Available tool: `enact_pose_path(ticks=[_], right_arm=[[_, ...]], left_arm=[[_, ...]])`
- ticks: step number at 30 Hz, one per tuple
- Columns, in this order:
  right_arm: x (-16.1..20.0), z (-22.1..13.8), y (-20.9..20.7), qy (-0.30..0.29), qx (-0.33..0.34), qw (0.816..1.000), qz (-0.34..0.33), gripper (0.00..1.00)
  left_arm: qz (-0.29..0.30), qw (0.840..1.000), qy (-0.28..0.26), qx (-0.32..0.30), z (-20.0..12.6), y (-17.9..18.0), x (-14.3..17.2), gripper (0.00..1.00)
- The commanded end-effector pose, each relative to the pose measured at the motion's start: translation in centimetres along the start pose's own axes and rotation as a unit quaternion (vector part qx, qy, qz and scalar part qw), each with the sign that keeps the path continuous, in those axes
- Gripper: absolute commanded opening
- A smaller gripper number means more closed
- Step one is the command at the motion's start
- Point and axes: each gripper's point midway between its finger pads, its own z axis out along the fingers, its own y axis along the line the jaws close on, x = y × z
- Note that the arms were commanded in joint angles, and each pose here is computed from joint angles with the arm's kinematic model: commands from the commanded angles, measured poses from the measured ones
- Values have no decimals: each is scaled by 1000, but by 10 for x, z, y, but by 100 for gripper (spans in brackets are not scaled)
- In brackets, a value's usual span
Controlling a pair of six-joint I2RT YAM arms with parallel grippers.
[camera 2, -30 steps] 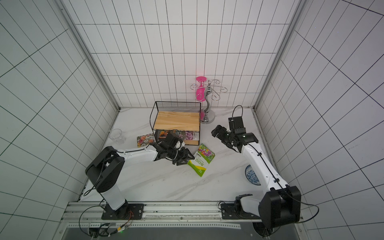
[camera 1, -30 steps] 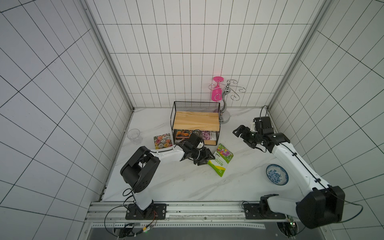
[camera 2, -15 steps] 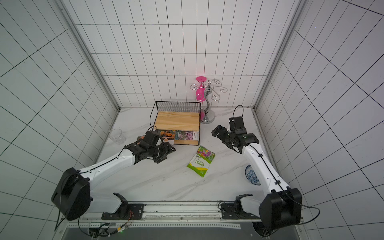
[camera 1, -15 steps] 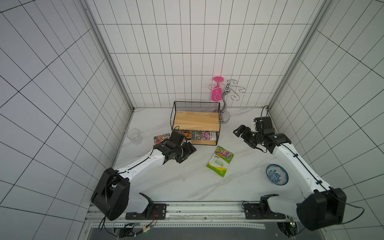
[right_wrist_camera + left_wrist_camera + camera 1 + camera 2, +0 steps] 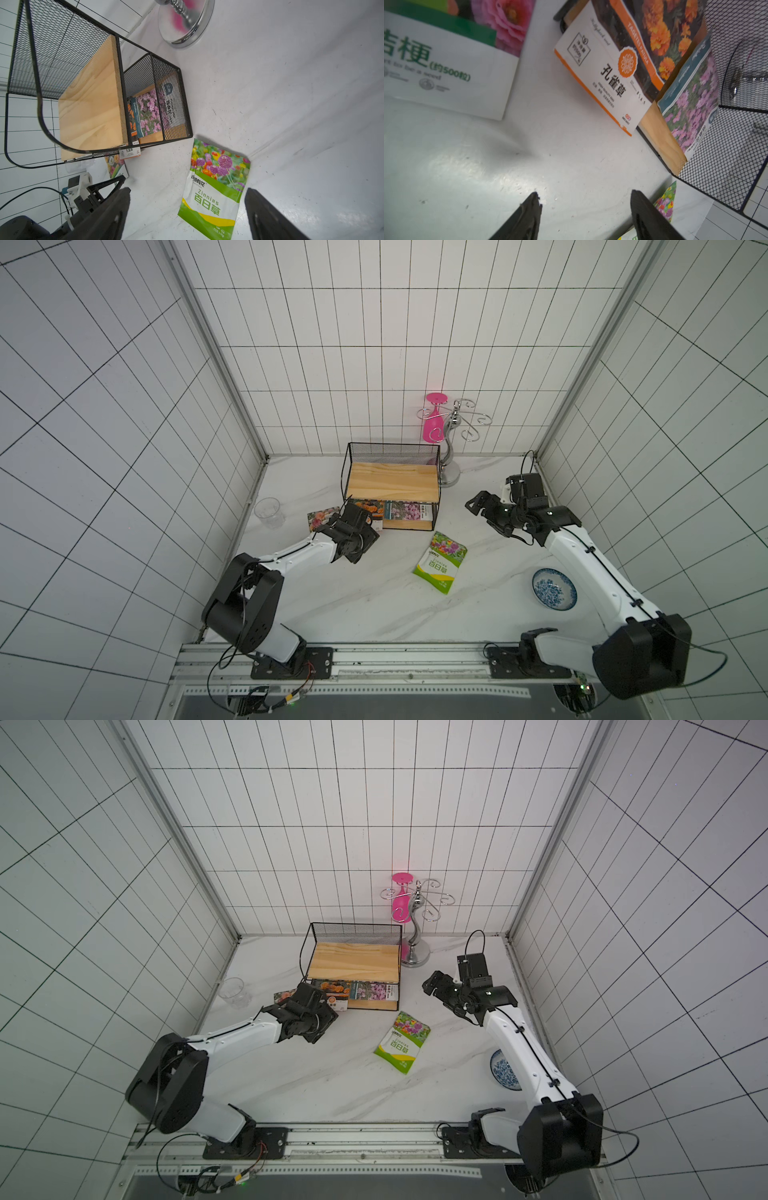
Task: Take the seed bag off the shelf
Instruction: Pick up the seed packet from the shelf.
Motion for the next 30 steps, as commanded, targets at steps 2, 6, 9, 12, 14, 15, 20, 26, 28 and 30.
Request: enact_pose_path(ticks=[2, 6, 9, 12, 14, 15, 20, 26, 28, 30], right_arm=[[-2, -9, 5, -3, -10, 1000, -2, 91], [-2, -12, 6, -7, -12, 1000, -3, 91], [-1, -14, 5, -7, -11, 1000, -6, 91], [1, -16, 4, -7, -10, 1000, -5, 91], [2, -17, 3, -8, -8, 1000, -5, 91], [2, -18, 2, -8, -7, 1000, -5, 91], [6, -20, -2, -9, -4, 1000, -4, 91], [12, -18, -8, -5, 1, 1000, -2, 91], [13, -18, -9, -5, 2, 1000, -2, 91], [13, -18, -9, -5, 2, 1000, -3, 91]], left_arm=[[-12, 999, -46, 13, 6, -10, -20, 70], [-18, 998, -65, 15, 20, -7, -25, 70], [-16, 997, -77, 25, 31, -9, -30, 68], [-18, 996, -86, 35, 39, -8, -33, 66], [-22, 995, -90, 40, 43, -8, -35, 66], [-23, 994, -94, 40, 45, -7, -37, 65], [-21, 994, -99, 45, 52, -10, -43, 64], [-30, 995, -94, 34, 65, -2, -43, 58], [-33, 995, -94, 31, 69, 1, -42, 52], [-34, 995, -93, 27, 71, 3, -42, 48]])
